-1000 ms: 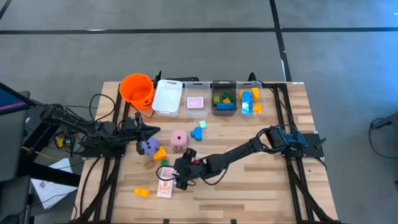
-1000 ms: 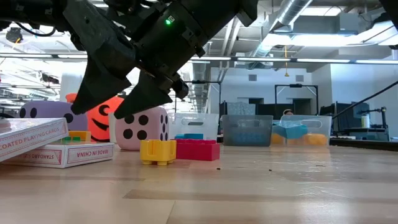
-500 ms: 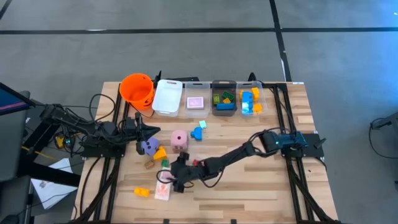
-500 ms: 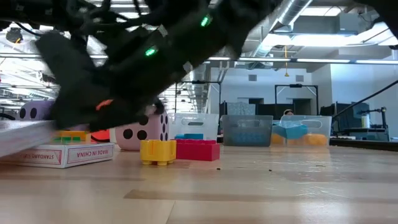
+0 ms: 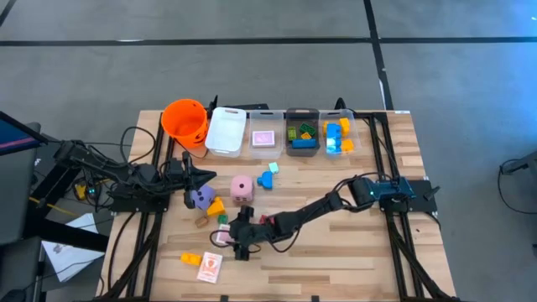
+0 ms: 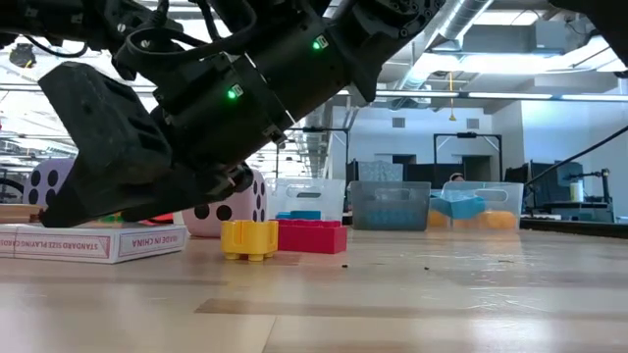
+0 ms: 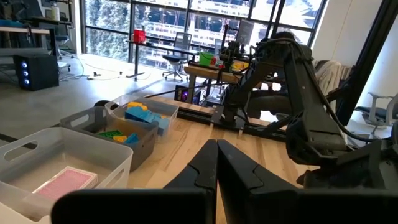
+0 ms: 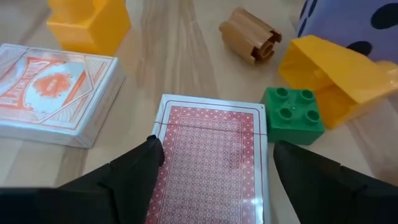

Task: Pick & Place Toys
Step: Put the red game card into the left transparent bin

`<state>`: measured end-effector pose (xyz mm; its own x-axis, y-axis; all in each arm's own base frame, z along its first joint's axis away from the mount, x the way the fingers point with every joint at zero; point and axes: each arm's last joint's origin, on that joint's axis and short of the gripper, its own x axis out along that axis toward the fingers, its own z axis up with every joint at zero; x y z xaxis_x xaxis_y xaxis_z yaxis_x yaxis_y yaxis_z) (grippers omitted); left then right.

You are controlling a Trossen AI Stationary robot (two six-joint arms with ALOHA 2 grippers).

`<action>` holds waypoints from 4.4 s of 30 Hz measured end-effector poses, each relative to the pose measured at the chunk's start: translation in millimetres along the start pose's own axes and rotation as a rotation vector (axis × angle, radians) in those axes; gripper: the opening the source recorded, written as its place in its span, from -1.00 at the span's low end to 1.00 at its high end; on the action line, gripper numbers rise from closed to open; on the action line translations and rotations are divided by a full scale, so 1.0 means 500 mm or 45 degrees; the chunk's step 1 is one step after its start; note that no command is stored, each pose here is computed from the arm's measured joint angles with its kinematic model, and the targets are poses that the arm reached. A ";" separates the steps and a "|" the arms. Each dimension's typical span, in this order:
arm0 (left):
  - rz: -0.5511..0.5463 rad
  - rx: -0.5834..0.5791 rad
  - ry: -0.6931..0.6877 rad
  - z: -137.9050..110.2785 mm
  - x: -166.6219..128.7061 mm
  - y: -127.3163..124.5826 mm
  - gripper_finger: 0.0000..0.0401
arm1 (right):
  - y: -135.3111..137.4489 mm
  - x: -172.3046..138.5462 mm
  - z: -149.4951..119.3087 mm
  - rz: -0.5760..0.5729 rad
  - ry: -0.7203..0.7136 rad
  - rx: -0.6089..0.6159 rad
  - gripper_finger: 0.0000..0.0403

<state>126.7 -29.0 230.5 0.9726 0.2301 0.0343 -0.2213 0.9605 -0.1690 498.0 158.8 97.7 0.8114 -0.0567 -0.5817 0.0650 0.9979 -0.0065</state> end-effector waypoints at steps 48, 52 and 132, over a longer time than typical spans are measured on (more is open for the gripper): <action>0.000 0.002 0.004 -0.001 0.000 0.000 -1.00 | 0.005 -0.045 0.012 0.004 0.158 -0.022 0.52; 0.000 0.002 0.004 -0.001 0.000 0.000 -1.00 | 0.004 -0.044 0.012 -0.002 0.154 -0.005 0.52; 0.000 0.003 0.004 -0.001 0.000 0.000 -1.00 | 0.006 -0.040 0.023 0.125 0.110 -0.030 0.97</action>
<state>126.7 -29.0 230.1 0.9728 0.2295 0.0314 -0.2213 0.9608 -0.1669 488.4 162.4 118.7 0.7601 0.0433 -0.6483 -0.0270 0.9990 0.0351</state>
